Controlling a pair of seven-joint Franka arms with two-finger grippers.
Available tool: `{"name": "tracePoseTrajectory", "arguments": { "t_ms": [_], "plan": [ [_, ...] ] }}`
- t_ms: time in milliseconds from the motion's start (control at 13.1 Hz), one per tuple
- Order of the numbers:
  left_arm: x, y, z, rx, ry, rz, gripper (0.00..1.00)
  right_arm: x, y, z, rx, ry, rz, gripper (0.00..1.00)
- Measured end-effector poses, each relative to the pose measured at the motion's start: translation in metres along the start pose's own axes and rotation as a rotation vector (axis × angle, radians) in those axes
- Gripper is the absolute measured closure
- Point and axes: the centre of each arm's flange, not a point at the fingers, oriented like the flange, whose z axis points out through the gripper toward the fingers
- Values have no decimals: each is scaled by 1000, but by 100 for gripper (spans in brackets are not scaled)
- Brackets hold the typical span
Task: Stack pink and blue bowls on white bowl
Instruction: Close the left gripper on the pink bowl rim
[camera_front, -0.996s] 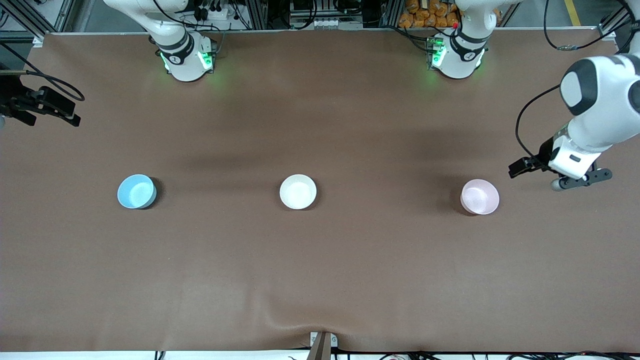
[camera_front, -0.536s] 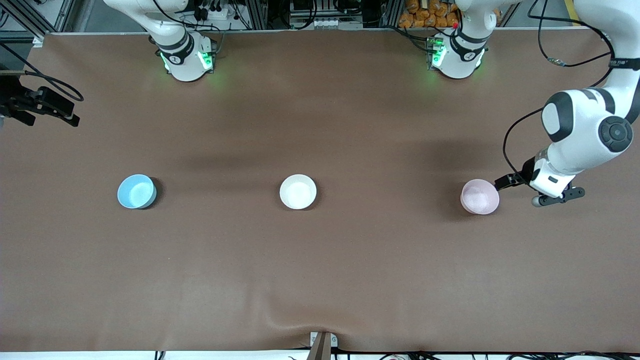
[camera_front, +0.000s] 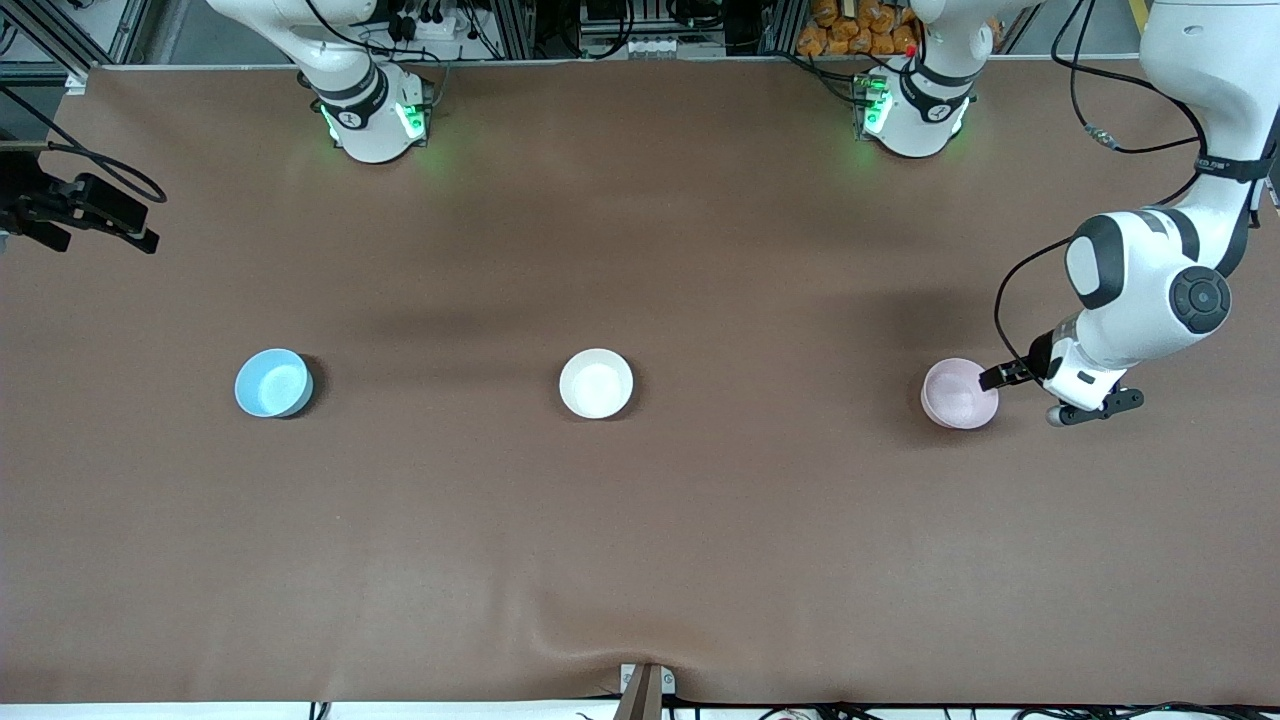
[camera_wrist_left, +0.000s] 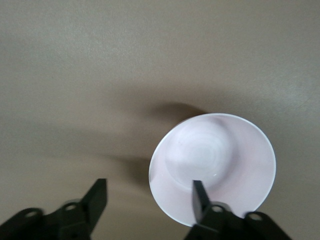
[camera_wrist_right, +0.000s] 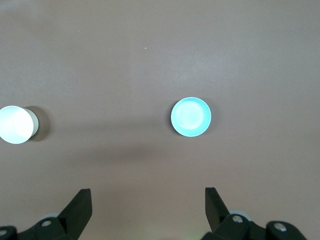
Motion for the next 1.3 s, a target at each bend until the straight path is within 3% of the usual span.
{"name": "tracePoseTrajectory", "arguments": {
  "t_ms": [230, 690, 996, 1302],
  "plan": [
    [0, 0, 10, -2, -8, -1, 66, 0, 0, 0, 1, 0, 1, 0],
    [2, -2, 36, -10, -16, -7, 77, 0, 2, 0, 6, 0, 5, 0],
    [4, -4, 34, -14, -10, -13, 96, 0, 3, 0, 8, 0, 7, 0],
    [8, -2, 27, -17, 6, -5, 96, 0, 3, 0, 9, 0, 8, 0]
  ]
}}
